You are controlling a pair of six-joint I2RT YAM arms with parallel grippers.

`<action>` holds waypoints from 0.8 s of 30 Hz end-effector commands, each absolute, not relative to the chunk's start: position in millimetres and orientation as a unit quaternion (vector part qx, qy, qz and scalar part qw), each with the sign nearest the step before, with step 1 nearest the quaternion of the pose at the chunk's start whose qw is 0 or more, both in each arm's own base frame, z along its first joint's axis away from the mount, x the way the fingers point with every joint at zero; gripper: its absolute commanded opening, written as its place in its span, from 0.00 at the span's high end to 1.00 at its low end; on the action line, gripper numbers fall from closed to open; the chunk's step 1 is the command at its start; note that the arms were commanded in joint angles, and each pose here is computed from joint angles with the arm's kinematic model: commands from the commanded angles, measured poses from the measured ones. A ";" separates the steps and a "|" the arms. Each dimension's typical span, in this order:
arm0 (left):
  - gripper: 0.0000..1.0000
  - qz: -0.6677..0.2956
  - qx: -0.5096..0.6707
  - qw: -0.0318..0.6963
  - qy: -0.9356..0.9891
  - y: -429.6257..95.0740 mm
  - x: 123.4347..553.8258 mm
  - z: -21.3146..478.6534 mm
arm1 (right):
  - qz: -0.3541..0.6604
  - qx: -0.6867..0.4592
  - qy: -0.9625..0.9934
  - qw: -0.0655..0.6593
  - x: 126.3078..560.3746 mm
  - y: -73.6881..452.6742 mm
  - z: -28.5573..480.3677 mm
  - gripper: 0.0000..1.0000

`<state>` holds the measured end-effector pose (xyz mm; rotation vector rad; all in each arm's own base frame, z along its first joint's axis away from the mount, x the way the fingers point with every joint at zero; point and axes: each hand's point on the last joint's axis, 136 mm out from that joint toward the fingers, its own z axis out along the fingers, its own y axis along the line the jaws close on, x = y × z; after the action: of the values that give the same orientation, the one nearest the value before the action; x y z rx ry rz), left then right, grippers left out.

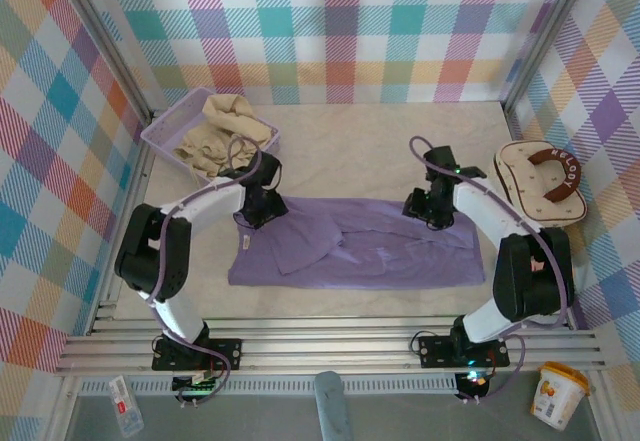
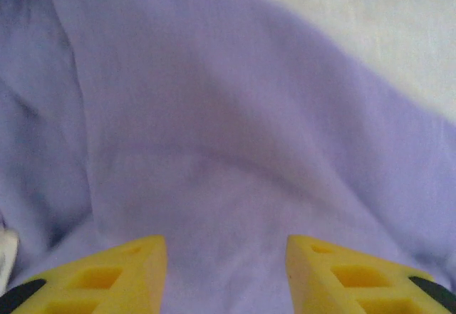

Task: Fold and stack the mixed laundry pile

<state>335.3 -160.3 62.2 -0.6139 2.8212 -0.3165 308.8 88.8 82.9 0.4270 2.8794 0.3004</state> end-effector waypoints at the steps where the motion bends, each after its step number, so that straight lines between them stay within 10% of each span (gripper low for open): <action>1: 0.51 -0.091 -0.196 0.089 0.972 -155.4 294.3 68.5 | 0.125 0.167 0.975 0.081 296.1 97.7 71.4 0.48; 24: 0.60 -0.111 -0.101 0.063 0.987 -198.8 216.1 27.9 | 0.112 0.168 0.977 0.076 289.2 93.0 59.9 0.47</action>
<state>215.1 -194.3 35.6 -0.3166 2.9858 -0.3375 293.1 93.6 53.4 0.4900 2.9437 0.3212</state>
